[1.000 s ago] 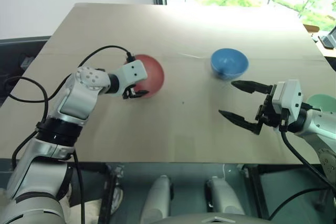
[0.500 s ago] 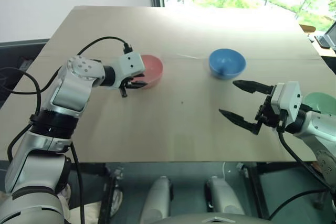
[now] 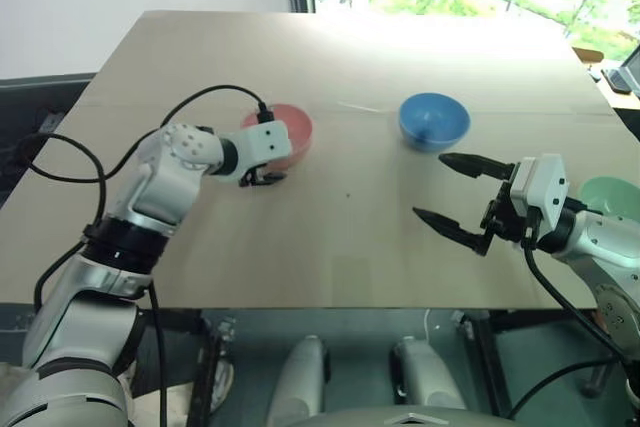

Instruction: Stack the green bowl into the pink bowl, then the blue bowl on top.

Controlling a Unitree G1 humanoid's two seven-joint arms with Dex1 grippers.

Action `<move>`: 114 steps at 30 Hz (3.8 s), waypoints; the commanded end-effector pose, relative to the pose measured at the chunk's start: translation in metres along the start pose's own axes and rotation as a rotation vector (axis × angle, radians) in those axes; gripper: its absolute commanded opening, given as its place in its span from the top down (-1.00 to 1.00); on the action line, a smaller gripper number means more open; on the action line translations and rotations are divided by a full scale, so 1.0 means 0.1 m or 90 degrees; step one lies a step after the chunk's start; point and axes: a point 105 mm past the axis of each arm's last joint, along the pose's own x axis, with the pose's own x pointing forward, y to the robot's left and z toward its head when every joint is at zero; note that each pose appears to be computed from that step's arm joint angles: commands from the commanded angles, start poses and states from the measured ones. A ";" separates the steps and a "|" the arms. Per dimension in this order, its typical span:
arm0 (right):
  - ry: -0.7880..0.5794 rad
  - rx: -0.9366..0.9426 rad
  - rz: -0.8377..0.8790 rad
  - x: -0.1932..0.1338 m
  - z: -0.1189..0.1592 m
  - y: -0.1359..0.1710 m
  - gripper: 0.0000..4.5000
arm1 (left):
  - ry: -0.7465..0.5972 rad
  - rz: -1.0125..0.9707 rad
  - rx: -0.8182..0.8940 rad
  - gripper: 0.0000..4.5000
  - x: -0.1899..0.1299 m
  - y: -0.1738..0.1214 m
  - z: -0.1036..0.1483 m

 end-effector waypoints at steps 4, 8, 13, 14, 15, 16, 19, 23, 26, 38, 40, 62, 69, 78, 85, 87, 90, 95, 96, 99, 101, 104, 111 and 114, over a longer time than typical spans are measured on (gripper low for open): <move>-0.020 -0.028 -0.005 0.01 0.09 -0.01 -0.93 | -0.010 0.037 0.001 0.99 -0.04 0.15 0.08; -0.017 -0.029 -0.008 0.01 0.09 -0.01 -0.93 | -0.046 0.012 0.009 0.99 -0.05 0.09 0.19; -0.007 -0.020 -0.033 -0.05 0.06 -0.03 -0.93 | -0.191 -0.112 0.036 0.99 -0.18 -0.25 0.62; -0.001 -0.016 -0.042 -0.09 0.04 -0.02 -0.93 | -0.213 -0.142 0.054 0.99 -0.20 -0.33 0.69; 0.007 -0.012 -0.052 -0.13 0.02 -0.02 -0.93 | -0.229 -0.167 0.075 0.99 -0.22 -0.41 0.74; 0.014 -0.009 -0.060 -0.17 0.00 -0.01 -0.93 | -0.237 -0.187 0.093 0.99 -0.22 -0.47 0.76; 0.031 0.000 -0.091 -0.29 -0.04 0.00 -0.93 | -0.267 -0.234 0.152 0.99 -0.17 -0.62 0.85; 0.050 0.001 -0.134 -0.42 -0.07 0.01 -0.93 | -0.317 -0.309 0.202 0.99 -0.08 -0.80 1.05; 0.063 0.000 -0.155 -0.46 -0.10 0.02 -0.93 | -0.339 -0.358 0.222 0.68 -0.05 -0.89 1.10; 0.254 -0.070 -0.404 -0.91 -0.49 -0.43 -0.93 | -0.424 -0.378 0.024 -0.99 -0.40 -0.52 1.12; 0.315 -0.079 -0.473 -1.10 -0.60 -0.59 -0.93 | -0.447 -0.334 -0.017 -0.99 -0.46 -0.39 1.10; 0.437 0.075 -0.583 -1.52 -1.04 -1.00 0.97 | -0.662 -0.361 -0.156 -1.00 -0.86 -0.40 1.04; 0.278 0.024 -0.382 -0.70 -0.52 -0.72 0.97 | -0.635 -0.356 -0.184 -1.00 -0.81 -0.42 0.87; 0.126 0.004 -0.095 0.53 -0.10 0.01 0.97 | -0.550 -0.265 -0.236 -1.00 -0.73 -0.33 0.38; 0.158 0.022 -0.045 0.78 -0.41 0.11 0.59 | -0.542 -0.238 -0.231 -1.00 -0.72 -0.35 0.34; 0.127 0.019 -0.033 0.81 -0.31 0.09 0.26 | -0.544 -0.236 -0.234 -1.00 -0.72 -0.36 0.34; 0.043 0.044 -0.006 0.83 -0.01 0.09 -0.29 | -0.550 -0.232 -0.240 -1.00 -0.72 -0.38 0.36; -0.090 0.079 0.011 0.68 0.62 -0.09 -0.29 | -0.558 -0.221 -0.245 -1.00 -0.72 -0.38 0.38; -0.099 0.062 0.001 0.64 0.70 -0.17 -0.29 | -0.560 -0.217 -0.246 -1.00 -0.71 -0.37 0.39; -0.015 -0.053 -0.070 0.50 0.56 -0.53 -0.29 | -0.567 -0.211 -0.249 -1.00 -0.71 -0.36 0.41; 0.071 -0.137 -0.097 0.41 0.33 -0.73 -0.29 | -0.569 -0.209 -0.249 -1.00 -0.70 -0.35 0.42; 0.221 -0.253 -0.122 0.26 -0.23 -1.09 -0.29 | -0.567 -0.204 -0.248 -1.00 -0.70 -0.36 0.42; 0.305 -0.322 -0.109 0.36 -0.84 -1.44 -0.29 | -0.547 -0.191 -0.252 -1.00 -0.78 -0.39 0.36; 0.302 -0.335 -0.108 0.49 -0.90 -1.50 -0.29 | -0.538 -0.184 -0.259 -1.00 -0.81 -0.41 0.34</move>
